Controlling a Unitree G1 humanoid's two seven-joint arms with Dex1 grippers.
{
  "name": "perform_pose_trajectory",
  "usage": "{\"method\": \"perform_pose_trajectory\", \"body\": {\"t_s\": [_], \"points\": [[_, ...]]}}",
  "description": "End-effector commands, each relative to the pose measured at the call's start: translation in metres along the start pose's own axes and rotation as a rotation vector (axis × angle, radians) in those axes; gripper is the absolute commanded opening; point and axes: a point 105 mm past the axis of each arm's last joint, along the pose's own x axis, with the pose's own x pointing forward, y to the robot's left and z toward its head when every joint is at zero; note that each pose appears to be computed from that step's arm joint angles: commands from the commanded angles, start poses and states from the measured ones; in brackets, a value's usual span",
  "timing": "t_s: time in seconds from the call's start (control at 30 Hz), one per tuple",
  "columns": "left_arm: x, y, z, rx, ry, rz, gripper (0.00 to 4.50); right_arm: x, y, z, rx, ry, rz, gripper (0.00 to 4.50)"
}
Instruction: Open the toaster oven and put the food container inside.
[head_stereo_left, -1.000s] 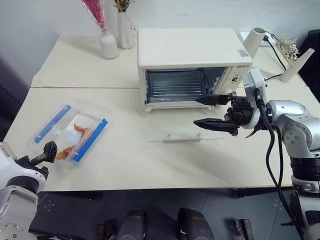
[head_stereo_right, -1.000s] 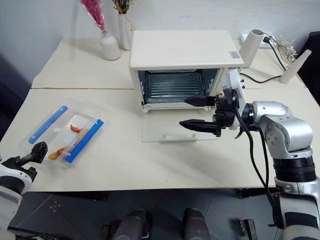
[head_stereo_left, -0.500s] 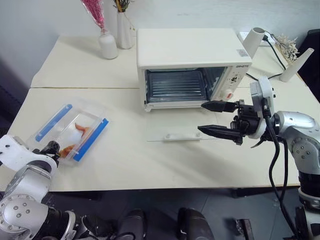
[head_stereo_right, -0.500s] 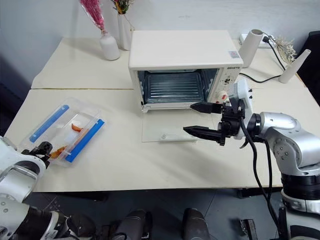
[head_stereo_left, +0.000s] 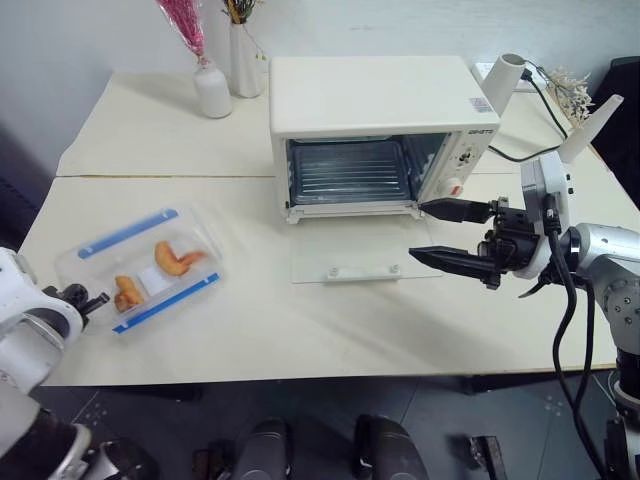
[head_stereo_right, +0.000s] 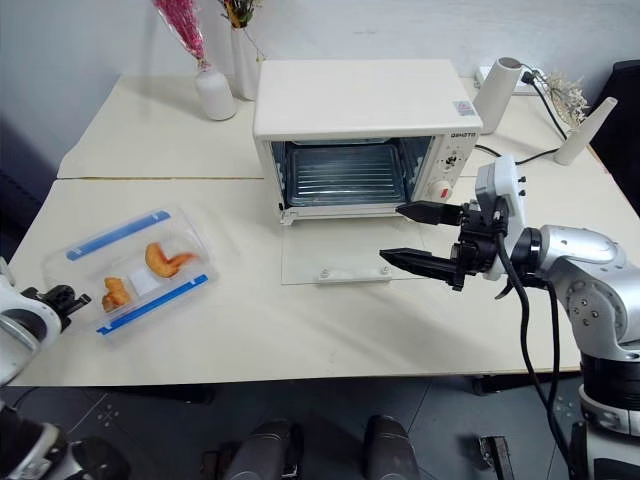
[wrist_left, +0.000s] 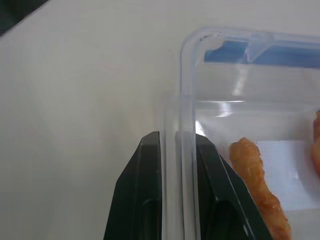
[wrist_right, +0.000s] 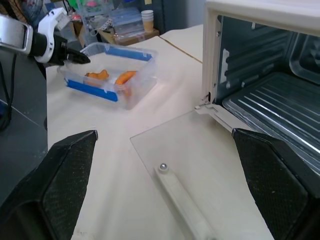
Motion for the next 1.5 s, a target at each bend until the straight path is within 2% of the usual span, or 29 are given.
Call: {"method": "perform_pose_trajectory", "body": {"t_s": [0.03, 0.23, 0.43, 0.6, 0.77, 1.03, 1.3, 1.5], "points": [[-0.004, -0.008, 0.015, 0.075, -0.019, -0.081, 0.77, -0.009, 0.003, 0.014, -0.038, -0.025, -0.008, 4.50], [-0.010, -0.038, 0.036, 0.214, -0.015, -0.257, 0.77, -0.012, 0.003, 0.012, -0.026, -0.026, -0.023, 4.50], [-0.017, -0.083, 0.045, 0.230, -0.037, -0.486, 0.77, -0.017, 0.004, 0.011, -0.023, -0.020, -0.040, 4.50], [-0.025, -0.116, 0.034, 0.243, -0.001, -0.669, 0.77, -0.031, 0.000, 0.011, -0.026, 0.003, -0.098, 4.50], [-0.026, -0.142, 0.030, 0.280, 0.036, -0.745, 0.77, -0.042, -0.001, 0.007, -0.019, 0.011, -0.156, 4.50], [-0.037, -0.221, 0.011, 0.382, 0.120, -0.960, 0.77, -0.050, 0.004, 0.005, -0.022, -0.002, -0.225, 4.50], [-0.031, -0.274, 0.001, 0.413, 0.159, -1.006, 0.77, -0.063, 0.008, 0.006, -0.021, -0.012, -0.308, 4.50], [-0.015, -0.299, -0.009, 0.390, 0.166, -0.981, 0.77, -0.064, 0.012, 0.004, -0.015, -0.016, -0.338, 4.50]]}}
